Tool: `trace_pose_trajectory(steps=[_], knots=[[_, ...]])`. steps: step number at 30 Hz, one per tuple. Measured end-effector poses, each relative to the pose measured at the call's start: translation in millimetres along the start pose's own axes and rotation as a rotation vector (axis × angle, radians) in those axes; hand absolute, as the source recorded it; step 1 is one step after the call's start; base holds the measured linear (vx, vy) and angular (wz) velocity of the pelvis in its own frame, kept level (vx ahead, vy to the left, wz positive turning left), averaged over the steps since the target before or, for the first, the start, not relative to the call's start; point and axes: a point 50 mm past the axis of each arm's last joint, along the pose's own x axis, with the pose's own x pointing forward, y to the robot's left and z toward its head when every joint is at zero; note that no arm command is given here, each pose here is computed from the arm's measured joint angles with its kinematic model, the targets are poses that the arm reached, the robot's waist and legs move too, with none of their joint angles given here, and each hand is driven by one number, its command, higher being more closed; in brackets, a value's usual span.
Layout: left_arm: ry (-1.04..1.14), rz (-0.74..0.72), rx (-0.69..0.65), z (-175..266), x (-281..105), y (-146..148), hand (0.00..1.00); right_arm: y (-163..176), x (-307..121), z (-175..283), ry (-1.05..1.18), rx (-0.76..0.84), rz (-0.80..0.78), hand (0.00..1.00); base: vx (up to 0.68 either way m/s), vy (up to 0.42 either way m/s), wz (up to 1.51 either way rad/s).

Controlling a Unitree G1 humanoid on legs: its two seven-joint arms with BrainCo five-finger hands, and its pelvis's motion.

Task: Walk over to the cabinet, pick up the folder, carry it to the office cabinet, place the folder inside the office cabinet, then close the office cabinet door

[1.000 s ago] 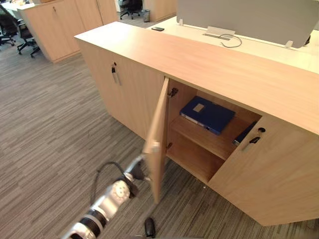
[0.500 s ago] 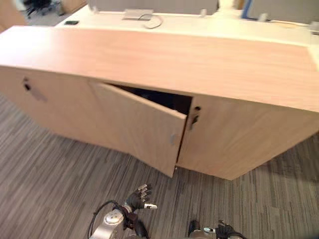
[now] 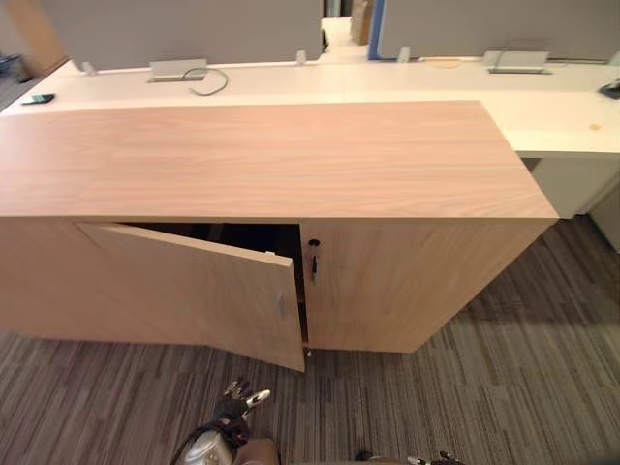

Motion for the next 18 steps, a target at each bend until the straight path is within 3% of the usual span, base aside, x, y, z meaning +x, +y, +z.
trace_pose_trajectory(steps=[3, 6, 18], knots=[[0.066, 0.150, 0.086, -15, -6, 30, 0.00, 7, -2, -9, 0.013, 0.034, 0.003, 0.00, 0.06, 0.143, -0.28], [0.137, 0.199, 0.127, -30, -15, 50, 0.00, 8, -2, -10, 0.012, 0.066, 0.006, 0.00, 0.06, 0.046, -0.26], [0.169, 0.232, 0.030, -45, -21, 53, 0.00, 5, -4, -27, 0.066, 0.117, -0.007, 0.00, 0.05, -0.005, 0.04]])
